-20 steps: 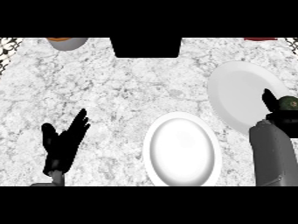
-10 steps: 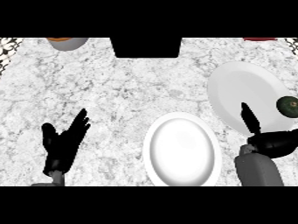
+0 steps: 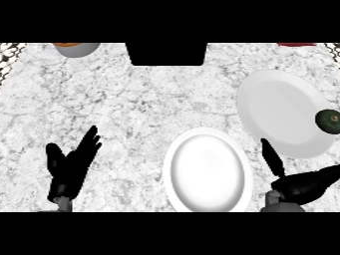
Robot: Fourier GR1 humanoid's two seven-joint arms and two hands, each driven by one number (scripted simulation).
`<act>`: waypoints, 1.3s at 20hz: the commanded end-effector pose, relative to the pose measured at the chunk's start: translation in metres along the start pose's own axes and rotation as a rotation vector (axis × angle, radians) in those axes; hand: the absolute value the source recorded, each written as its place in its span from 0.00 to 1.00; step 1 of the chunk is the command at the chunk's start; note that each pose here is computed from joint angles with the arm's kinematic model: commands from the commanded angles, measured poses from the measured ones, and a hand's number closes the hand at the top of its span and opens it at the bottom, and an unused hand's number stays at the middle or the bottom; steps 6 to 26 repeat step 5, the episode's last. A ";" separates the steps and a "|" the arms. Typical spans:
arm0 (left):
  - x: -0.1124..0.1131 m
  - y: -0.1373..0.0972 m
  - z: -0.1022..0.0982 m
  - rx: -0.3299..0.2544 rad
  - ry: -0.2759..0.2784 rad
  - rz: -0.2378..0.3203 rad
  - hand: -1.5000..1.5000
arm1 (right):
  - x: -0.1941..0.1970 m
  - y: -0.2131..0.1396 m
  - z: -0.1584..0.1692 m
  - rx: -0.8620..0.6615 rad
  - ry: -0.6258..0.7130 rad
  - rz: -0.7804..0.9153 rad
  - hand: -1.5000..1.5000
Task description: Pick the squash from the plate and place it in the plate
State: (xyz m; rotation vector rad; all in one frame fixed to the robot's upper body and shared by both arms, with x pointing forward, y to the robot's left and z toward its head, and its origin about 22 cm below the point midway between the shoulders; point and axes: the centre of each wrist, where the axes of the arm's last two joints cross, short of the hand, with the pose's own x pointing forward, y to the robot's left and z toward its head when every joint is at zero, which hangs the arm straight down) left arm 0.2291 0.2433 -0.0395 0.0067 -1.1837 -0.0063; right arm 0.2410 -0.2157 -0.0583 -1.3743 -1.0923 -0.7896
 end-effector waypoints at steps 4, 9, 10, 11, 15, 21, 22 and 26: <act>0.012 -0.018 -0.011 0.002 0.007 0.010 0.50 | -0.017 -0.013 0.018 0.032 0.031 0.005 0.00; 0.011 0.000 -0.007 0.001 -0.008 -0.010 0.50 | -0.011 -0.009 0.022 0.048 0.017 -0.014 0.00; 0.011 0.000 -0.007 0.001 -0.008 -0.010 0.50 | -0.011 -0.009 0.022 0.048 0.017 -0.014 0.00; 0.011 0.000 -0.007 0.001 -0.008 -0.010 0.50 | -0.011 -0.009 0.022 0.048 0.017 -0.014 0.00; 0.011 0.000 -0.007 0.001 -0.008 -0.010 0.50 | -0.011 -0.009 0.022 0.048 0.017 -0.014 0.00; 0.011 0.000 -0.007 0.001 -0.008 -0.010 0.50 | -0.011 -0.009 0.022 0.048 0.017 -0.014 0.00; 0.011 0.000 -0.007 0.001 -0.008 -0.010 0.50 | -0.011 -0.009 0.022 0.048 0.017 -0.014 0.00; 0.011 0.000 -0.007 0.001 -0.008 -0.010 0.50 | -0.011 -0.009 0.022 0.048 0.017 -0.014 0.00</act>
